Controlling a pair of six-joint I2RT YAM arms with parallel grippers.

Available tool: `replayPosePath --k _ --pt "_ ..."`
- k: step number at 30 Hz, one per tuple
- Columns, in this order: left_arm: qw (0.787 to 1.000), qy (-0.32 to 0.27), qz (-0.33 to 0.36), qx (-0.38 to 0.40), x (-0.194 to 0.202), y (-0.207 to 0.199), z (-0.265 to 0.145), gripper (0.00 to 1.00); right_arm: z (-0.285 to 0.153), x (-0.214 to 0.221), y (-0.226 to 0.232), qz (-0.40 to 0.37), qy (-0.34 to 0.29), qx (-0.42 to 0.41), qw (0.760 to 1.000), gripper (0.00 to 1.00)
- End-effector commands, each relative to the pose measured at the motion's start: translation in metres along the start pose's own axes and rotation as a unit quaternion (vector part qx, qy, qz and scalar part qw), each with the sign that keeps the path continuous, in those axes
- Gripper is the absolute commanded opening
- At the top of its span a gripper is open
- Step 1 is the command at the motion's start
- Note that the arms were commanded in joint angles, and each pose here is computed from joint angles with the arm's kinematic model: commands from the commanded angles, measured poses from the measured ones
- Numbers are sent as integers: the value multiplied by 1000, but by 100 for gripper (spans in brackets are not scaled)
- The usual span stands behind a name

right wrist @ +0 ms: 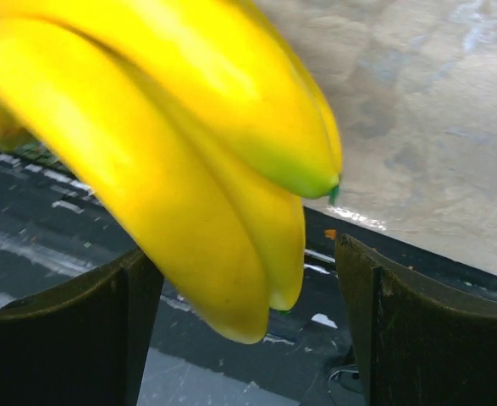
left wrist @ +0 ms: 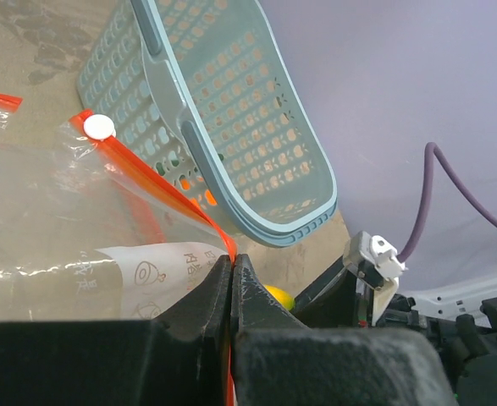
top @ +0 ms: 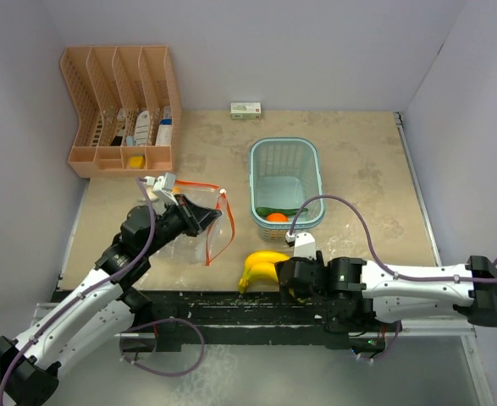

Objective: Place the food in the zip-top bag and seal the zipper
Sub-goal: Pick up the fake fruit from the center of the board.

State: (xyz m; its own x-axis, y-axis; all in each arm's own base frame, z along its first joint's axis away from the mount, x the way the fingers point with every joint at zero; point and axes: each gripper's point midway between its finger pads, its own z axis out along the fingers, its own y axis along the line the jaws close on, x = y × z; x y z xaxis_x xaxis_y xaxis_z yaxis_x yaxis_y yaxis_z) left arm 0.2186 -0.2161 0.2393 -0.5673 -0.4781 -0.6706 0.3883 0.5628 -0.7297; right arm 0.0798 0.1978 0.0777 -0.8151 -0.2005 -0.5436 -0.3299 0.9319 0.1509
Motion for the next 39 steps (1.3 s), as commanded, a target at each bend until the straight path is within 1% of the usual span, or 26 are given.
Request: replayPosePath --k 1,3,5,8,12,14,17,19,20,24,27,29,31,34,36,39 --pt "1000 -15 14 6 -7 -4 -3 0 1 -13 -17 34 -37 69 996 79" --pt "1000 -15 14 5 -7 -3 -3 0 4 -10 -17 30 -34 71 996 76" --pt "1000 -15 14 5 -7 -4 -3 0 8 -7 -12 30 -33 61 997 70" --pt "1000 -15 13 5 -7 -4 -3 0 11 -6 -3 29 -40 37 998 59" --pt "1000 -14 14 3 -7 -3 -5 0 12 -8 -3 28 -59 29 997 45" --pt "1000 -15 14 1 -7 -3 -6 0 14 -8 -2 27 -65 21 997 35" --pt "1000 -17 14 0 -7 -3 -8 0 15 -8 2 26 -72 9 997 17" --pt "1000 -19 15 -1 -9 -4 -10 0 14 -10 4 21 -76 5 997 8" --pt "1000 -21 15 -1 -10 -4 -11 0 12 -11 5 17 -78 5 997 0" --pt "999 -27 19 -1 -14 -7 -15 0 3 -16 14 4 -91 -1 996 0" --pt "999 -30 21 0 -17 -10 -17 0 -10 -17 31 -21 -96 -12 995 0" --pt "999 -31 22 1 -18 -11 -18 0 -20 -20 41 -42 -112 1 993 0" --pt "999 -31 24 3 -20 -13 -18 0 -33 -23 40 -63 -128 40 989 0" --pt "999 -33 25 6 -22 -17 -21 0 -56 -36 45 -68 -161 82 981 0" --pt "999 -36 26 8 -24 -19 -24 0 -66 -41 38 -67 -178 119 974 0" --pt "999 -44 30 4 -29 -21 -33 0 -74 -48 40 -63 -197 119 971 0"
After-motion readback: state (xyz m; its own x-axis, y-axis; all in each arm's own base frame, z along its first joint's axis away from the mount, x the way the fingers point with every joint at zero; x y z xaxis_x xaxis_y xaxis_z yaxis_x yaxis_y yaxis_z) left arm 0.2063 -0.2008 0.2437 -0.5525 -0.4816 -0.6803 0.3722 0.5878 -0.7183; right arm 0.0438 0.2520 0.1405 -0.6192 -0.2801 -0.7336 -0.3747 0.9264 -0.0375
